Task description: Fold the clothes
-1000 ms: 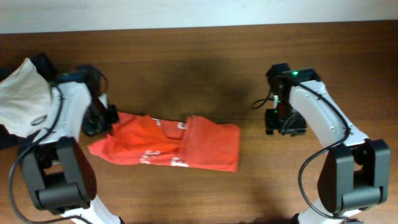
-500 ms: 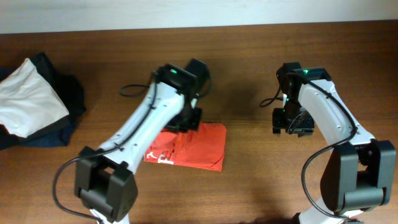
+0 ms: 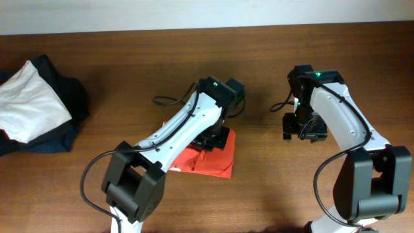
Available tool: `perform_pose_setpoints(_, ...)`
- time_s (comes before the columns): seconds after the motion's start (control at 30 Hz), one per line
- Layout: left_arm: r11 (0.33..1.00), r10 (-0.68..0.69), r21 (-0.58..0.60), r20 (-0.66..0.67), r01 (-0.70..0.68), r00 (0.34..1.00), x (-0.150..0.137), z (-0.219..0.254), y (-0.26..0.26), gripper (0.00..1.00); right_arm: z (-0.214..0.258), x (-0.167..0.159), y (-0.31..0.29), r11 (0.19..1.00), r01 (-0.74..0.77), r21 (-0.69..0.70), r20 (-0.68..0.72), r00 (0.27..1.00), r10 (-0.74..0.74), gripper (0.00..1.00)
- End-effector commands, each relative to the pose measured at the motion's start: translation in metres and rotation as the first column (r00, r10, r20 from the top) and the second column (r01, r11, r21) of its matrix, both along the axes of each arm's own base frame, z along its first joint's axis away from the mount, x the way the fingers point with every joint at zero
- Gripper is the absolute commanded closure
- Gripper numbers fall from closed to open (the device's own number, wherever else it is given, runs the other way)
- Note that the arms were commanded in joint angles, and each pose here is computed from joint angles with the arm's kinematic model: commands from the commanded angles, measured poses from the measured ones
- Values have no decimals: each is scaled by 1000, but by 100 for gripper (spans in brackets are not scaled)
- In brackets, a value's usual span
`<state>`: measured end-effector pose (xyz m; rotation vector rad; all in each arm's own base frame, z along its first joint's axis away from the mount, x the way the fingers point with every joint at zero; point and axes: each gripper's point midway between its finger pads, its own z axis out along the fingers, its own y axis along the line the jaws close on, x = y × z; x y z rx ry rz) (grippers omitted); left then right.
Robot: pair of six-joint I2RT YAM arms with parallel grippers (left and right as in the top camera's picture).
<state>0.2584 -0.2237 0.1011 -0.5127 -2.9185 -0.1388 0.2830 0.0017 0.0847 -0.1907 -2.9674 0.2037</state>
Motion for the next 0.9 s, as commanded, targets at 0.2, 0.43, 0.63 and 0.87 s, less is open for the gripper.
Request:
perform_pose_setpoints(0.2,996,-47,-71,72,52,996,6,14,-34,46,5,0,-3,1000,2,-15,16,1000,-1,34)
perform_pose_setpoints(0.43,989,128,-108,309,-99,942,74,120,44,45,3,5,35,974,-72,214,40,997,65,26)
perform_pose_setpoints(0.63,878,467,-268,296,-397,833,126,125,151,37,18,29,158,767,-375,520,280,924,261,26)
perform_pose_setpoints(0.87,846,518,-215,115,-488,847,107,23,172,35,21,62,232,852,-436,289,506,825,251,32)
